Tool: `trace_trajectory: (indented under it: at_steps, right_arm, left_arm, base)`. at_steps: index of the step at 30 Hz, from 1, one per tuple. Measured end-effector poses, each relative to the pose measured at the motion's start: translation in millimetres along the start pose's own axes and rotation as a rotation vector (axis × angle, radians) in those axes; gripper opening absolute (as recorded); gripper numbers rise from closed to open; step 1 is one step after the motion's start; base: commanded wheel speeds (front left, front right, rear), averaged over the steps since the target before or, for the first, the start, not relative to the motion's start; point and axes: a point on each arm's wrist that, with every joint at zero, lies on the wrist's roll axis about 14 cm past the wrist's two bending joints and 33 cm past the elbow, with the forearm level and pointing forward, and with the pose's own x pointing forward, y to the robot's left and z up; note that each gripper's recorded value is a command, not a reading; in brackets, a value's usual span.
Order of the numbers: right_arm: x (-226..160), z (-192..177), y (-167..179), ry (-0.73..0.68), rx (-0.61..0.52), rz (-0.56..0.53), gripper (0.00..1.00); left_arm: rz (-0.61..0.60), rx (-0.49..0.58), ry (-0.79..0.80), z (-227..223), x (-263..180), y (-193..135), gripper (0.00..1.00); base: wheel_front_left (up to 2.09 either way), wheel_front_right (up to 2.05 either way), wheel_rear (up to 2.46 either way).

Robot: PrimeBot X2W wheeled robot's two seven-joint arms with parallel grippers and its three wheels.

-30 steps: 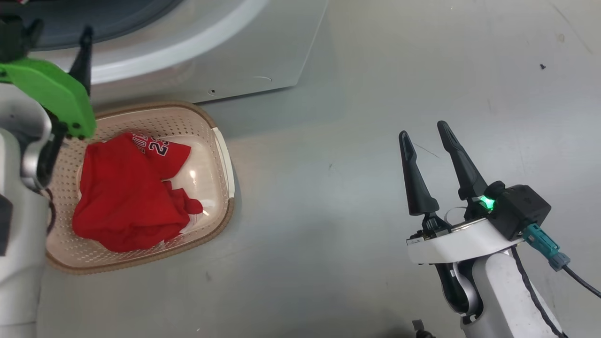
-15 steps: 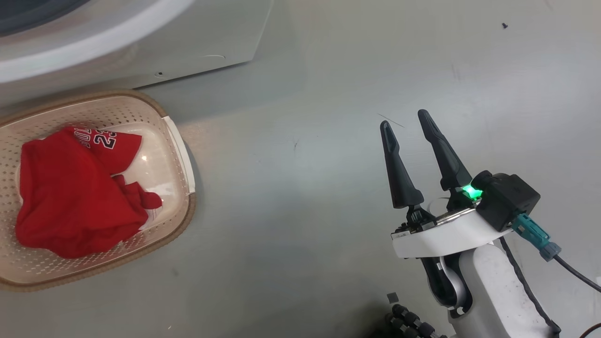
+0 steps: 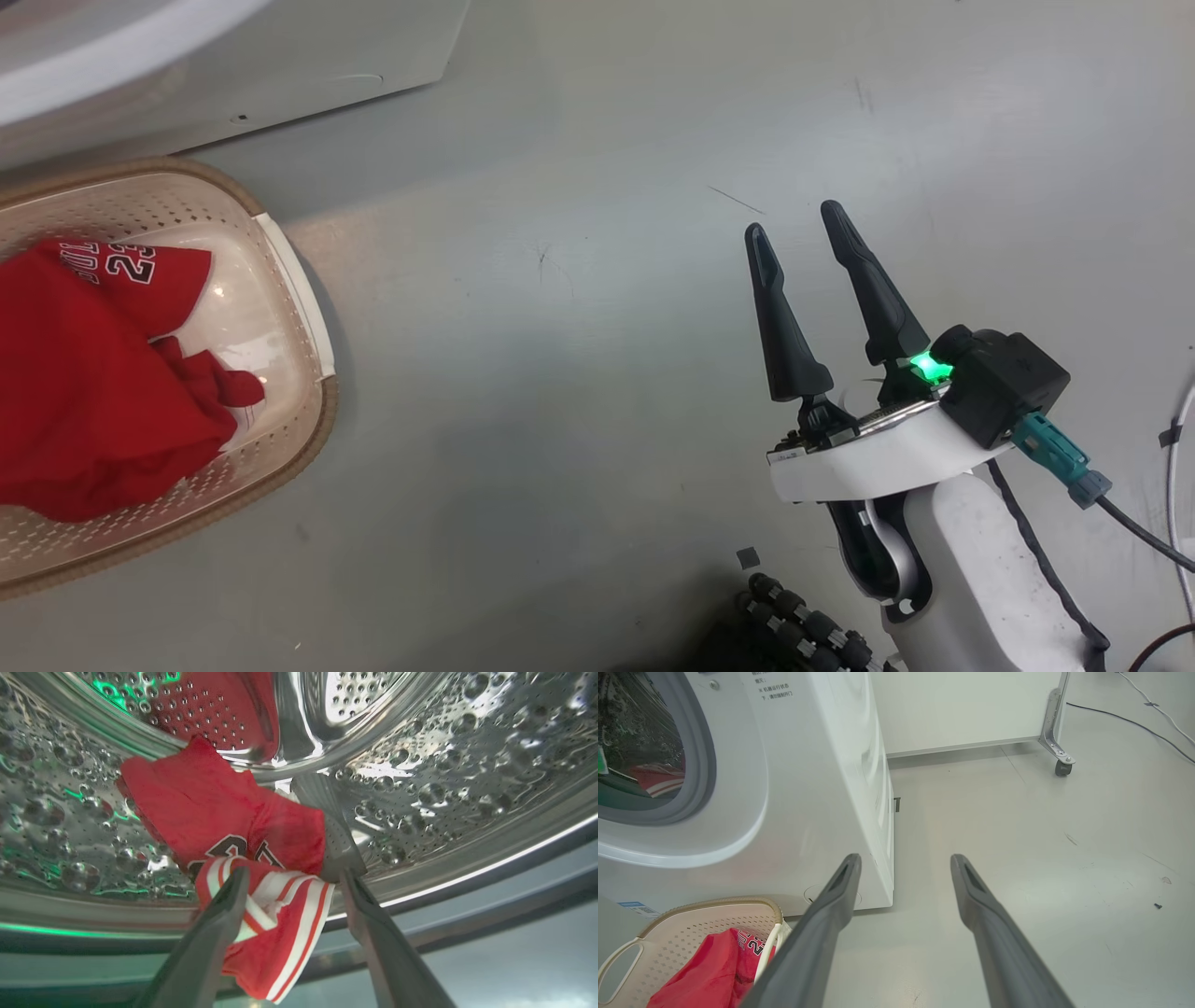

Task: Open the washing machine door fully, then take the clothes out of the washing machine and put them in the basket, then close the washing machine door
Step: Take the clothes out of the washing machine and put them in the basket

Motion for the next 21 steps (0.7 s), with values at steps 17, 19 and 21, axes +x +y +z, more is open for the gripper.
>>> trace_trajectory:
  at_steps: [17,19,21]
  right_arm:
    - [8.3,-0.9,5.4,-0.001,-0.003,0.023,1.0]
    - [9.0,-0.3,5.8,-0.003,-0.004,0.025,1.0]
    - [9.4,-0.1,6.6,-0.004,-0.004,0.028,1.0]
  left_arm:
    - [0.077,-0.023,0.19,-35.2,8.4,20.3,0.0]
    - [0.082,-0.012,0.202,-37.1,8.2,20.4,0.0]
    - [0.086,0.001,0.209,-38.8,8.1,20.7,0.0]
  base:
    - [0.0,0.0,0.0]
    - [0.0,0.0,0.0]
    - [0.0,0.0,0.0]
